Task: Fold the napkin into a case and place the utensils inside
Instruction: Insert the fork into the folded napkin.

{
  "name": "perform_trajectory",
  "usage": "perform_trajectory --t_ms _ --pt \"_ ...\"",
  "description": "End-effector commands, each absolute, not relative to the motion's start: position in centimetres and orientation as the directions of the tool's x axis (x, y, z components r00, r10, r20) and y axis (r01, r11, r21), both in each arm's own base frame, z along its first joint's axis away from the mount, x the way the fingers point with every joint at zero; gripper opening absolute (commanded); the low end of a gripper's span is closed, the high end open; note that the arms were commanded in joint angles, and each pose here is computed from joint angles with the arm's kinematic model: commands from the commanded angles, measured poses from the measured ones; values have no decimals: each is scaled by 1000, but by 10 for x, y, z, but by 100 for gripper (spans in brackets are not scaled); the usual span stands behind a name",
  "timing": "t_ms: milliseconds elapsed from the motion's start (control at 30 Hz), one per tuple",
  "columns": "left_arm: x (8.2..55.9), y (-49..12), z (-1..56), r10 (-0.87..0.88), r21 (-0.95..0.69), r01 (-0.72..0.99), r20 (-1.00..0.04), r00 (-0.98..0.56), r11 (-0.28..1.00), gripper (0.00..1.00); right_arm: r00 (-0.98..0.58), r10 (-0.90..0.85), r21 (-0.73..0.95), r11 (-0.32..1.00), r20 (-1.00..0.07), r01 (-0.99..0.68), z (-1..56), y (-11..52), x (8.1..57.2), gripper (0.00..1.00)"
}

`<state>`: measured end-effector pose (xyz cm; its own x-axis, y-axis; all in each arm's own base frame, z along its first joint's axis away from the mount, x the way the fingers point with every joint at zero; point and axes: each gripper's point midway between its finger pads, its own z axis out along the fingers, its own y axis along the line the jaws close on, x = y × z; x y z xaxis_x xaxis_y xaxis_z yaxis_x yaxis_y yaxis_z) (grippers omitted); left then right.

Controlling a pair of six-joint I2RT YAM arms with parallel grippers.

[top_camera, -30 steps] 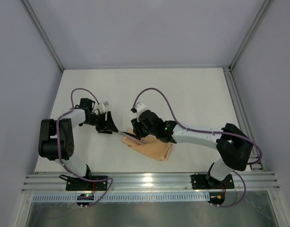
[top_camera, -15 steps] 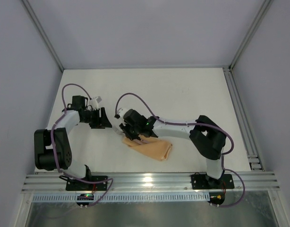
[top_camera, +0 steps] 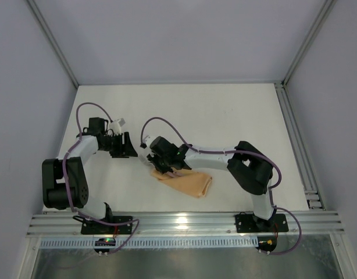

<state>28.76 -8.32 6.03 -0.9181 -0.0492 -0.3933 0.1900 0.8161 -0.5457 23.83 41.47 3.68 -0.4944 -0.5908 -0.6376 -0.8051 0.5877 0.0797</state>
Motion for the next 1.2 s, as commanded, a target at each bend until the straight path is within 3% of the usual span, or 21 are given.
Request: perform_trajectory --t_ms 0,200,567,1167 --pt "294 -81 66 -40 -529 222 -439 -897 819 59 -469 -589 54 585 -658 -810 47 420 241 23" --pt "294 -82 68 -40 -533 226 -442 -896 815 58 -457 -587 34 589 -668 -807 53 419 243 29" --pt "294 -83 71 -38 -535 236 -451 -892 811 58 -469 -607 15 601 -641 -799 42 408 241 30" --pt "295 -84 75 -37 -535 242 -457 -889 809 58 -469 -611 39 583 -638 -812 51 393 224 5"
